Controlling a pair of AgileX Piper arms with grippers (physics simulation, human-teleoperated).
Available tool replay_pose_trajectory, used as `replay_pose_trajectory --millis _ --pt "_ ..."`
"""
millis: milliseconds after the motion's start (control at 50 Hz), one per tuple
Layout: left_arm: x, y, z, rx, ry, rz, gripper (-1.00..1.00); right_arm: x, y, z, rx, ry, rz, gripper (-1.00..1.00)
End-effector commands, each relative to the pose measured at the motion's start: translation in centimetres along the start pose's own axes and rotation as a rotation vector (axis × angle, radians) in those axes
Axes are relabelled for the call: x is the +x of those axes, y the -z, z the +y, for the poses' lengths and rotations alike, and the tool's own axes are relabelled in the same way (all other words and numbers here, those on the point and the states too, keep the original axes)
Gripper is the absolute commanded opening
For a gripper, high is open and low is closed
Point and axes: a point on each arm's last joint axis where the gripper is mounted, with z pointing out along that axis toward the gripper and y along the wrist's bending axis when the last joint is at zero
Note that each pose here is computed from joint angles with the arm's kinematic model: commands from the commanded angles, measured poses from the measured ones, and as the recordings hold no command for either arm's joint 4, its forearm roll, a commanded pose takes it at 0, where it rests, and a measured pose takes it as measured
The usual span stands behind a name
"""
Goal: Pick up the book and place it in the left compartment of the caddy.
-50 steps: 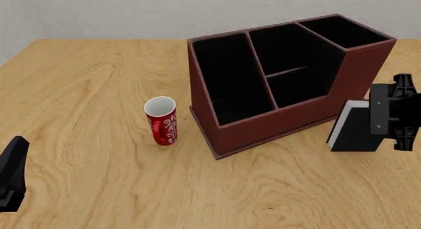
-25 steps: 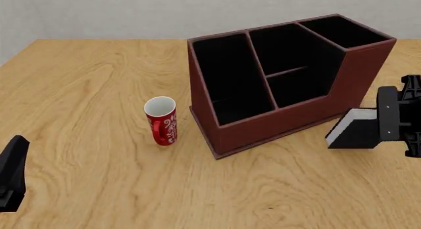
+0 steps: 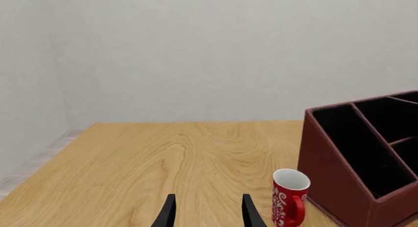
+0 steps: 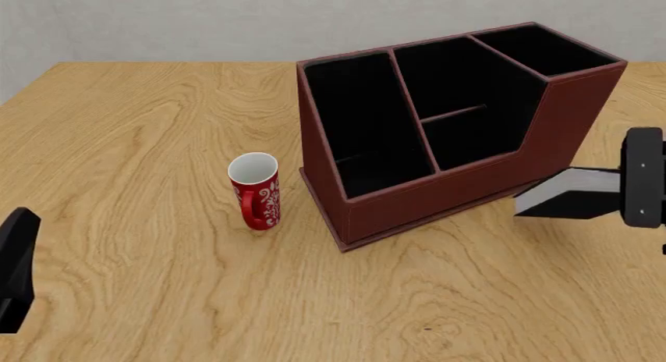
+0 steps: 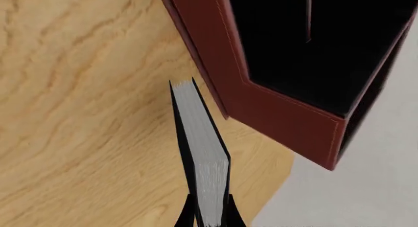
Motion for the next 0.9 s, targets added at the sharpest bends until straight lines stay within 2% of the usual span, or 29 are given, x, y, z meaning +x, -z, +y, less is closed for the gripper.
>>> replay_pose_trajectory --millis 20,140,180,260,340,380,400,440,480,520,580,620,640,660,680,700,720,740,760,780,800,820,840,860,900 --pt "-0.4 0.0 -0.1 0.014 0.007 -0.01 1.0 -0.3 3.3 0.0 0.033 -0.053 -0.014 -1.0" --pt "-0.6 0.0 -0.1 0.022 0.011 -0.015 1.0 -0.3 5.0 0.4 0.039 -0.067 -0.015 -1.0" --pt "-0.7 0.0 -0.1 0.026 0.014 -0.018 1.0 -0.3 5.4 0.0 0.061 -0.099 -0.02 -1.0" --pt "-1.0 0.1 -0.2 0.037 0.017 -0.023 1.0 -1.4 6.6 0.8 0.033 -0.143 -0.072 -1.0" --pt "-0.9 0.1 -0.2 0.043 0.019 -0.023 1.0 -1.7 7.5 1.9 0.016 -0.151 -0.091 -1.0" --pt "-0.8 0.0 -0.2 0.046 0.019 -0.022 1.0 -2.0 8.4 1.8 0.007 -0.184 -0.109 -1.0" --pt "-0.7 0.0 -0.2 0.047 0.02 -0.022 1.0 -1.6 8.3 1.6 0.003 -0.213 -0.086 -1.0" --pt "-0.6 0.0 -0.2 0.048 0.022 -0.022 1.0 -1.8 9.0 2.0 0.002 -0.216 -0.103 -1.0" --pt "-0.4 0.0 -0.3 0.05 0.025 -0.02 1.0 -2.0 9.5 1.9 -0.015 -0.258 -0.112 -1.0" --pt "-0.3 0.0 -0.3 0.055 0.027 -0.018 1.0 -2.0 10.1 2.0 -0.013 -0.274 -0.115 -1.0" --pt "-0.2 0.0 -0.3 0.06 0.03 -0.018 1.0 -2.2 11.4 1.4 -0.029 -0.351 -0.138 -1.0" --pt "-0.2 0.0 -0.3 0.061 0.031 -0.017 1.0 -2.4 11.8 1.9 -0.031 -0.336 -0.15 -1.0" --pt "-0.2 0.0 -0.3 0.063 0.034 -0.017 1.0 -2.4 12.0 1.5 -0.053 -0.385 -0.149 -1.0" --pt "-0.2 0.0 -0.3 0.065 0.033 -0.017 1.0 -2.4 12.4 2.1 -0.045 -0.361 -0.156 -1.0" --pt "-0.2 0.0 -0.3 0.066 0.032 -0.017 1.0 -1.8 11.8 2.1 -0.049 -0.383 -0.111 -1.0" --pt "-0.2 0.0 -0.3 0.067 0.033 -0.017 1.0 -2.2 12.7 1.7 -0.047 -0.404 -0.143 -1.0" --pt "-0.2 0.0 -0.3 0.068 0.034 -0.017 1.0 -2.4 13.2 1.8 -0.046 -0.399 -0.162 -1.0" --pt "-0.2 0.0 -0.3 0.068 0.034 -0.018 1.0 -2.3 13.3 1.1 -0.067 -0.456 -0.148 -1.0" --pt "-0.2 0.0 -0.3 0.069 0.035 -0.018 1.0 -2.1 13.6 1.1 -0.054 -0.451 -0.144 -1.0" --pt "-0.2 0.0 -0.3 0.069 0.035 -0.018 1.0 -2.4 14.4 0.7 -0.058 -0.475 -0.173 -1.0" --pt "-0.2 0.0 -0.4 0.07 0.035 -0.019 1.0 -2.4 14.6 0.8 -0.072 -0.475 -0.167 -1.0" --pt "-0.2 0.0 -0.4 0.071 0.036 -0.019 1.0 -2.5 14.9 0.3 -0.075 -0.511 -0.171 -1.0" --pt "-0.2 0.0 -0.4 0.072 0.036 -0.018 1.0 -2.2 14.9 0.2 -0.066 -0.513 -0.157 -1.0" --pt "-0.2 0.0 -0.4 0.072 0.039 -0.017 1.0 -2.7 15.2 -0.1 -0.077 -0.531 -0.19 -1.0" --pt "-0.2 0.0 -0.4 0.073 0.039 -0.017 1.0 -2.9 15.3 -0.4 -0.083 -0.554 -0.2 -1.0"
